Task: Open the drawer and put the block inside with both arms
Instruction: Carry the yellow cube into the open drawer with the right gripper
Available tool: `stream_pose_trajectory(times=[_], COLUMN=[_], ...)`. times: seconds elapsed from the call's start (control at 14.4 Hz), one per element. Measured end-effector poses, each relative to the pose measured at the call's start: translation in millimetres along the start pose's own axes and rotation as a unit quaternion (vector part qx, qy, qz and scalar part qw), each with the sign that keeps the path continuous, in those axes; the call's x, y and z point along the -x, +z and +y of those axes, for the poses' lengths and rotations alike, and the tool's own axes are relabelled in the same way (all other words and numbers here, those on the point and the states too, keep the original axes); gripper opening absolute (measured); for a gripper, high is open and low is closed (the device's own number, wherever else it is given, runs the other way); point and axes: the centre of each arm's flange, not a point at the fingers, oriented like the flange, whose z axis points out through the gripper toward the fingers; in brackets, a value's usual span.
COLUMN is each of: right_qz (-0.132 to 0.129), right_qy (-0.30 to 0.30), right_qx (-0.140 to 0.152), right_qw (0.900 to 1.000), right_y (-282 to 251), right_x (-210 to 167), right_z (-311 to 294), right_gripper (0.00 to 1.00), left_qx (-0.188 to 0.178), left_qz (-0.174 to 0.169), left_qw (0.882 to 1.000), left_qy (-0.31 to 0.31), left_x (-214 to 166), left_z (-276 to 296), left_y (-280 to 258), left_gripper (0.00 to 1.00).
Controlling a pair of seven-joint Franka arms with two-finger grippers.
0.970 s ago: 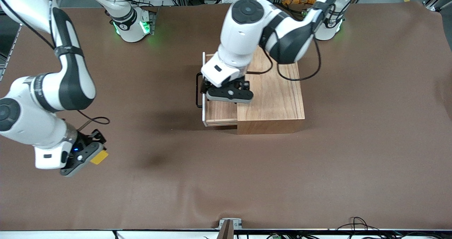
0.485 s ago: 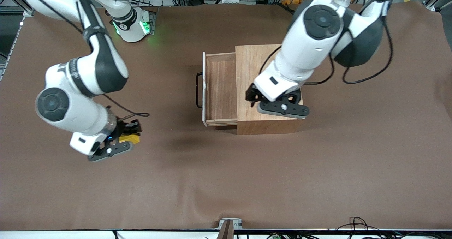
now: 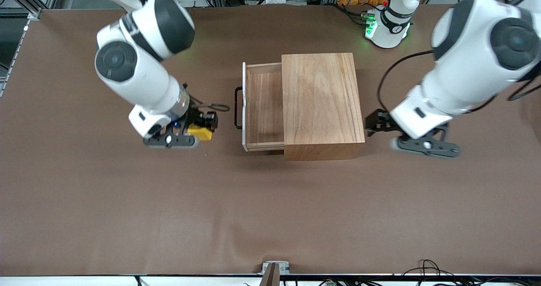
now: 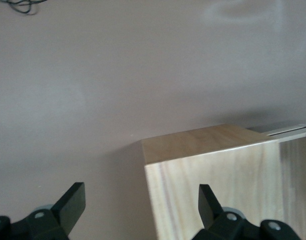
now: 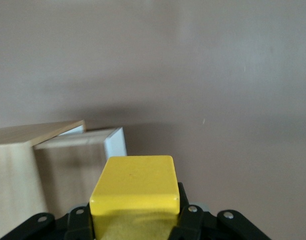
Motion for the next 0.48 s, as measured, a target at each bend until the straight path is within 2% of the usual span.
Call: stream_pose_trajectory(times=[0.21,0.48], right_qz=[-0.013,-0.008], right_qy=[0.019,-0.012], right_qx=[0.007,0.004], right_qw=[1.000,1.000], right_y=[24,124], right_x=[38,87], right_z=[-28,-69], right_gripper=[0.56,0.56], left_qx=[-0.001,-0.015], left_qz=[-0.020,-0.032], left_qw=[1.000,0.999], left_qy=[0.005,-0.008], left_x=[14,54], left_z=[-32,-47], left_y=[-21,-60], left_gripper=[1.00,1.00])
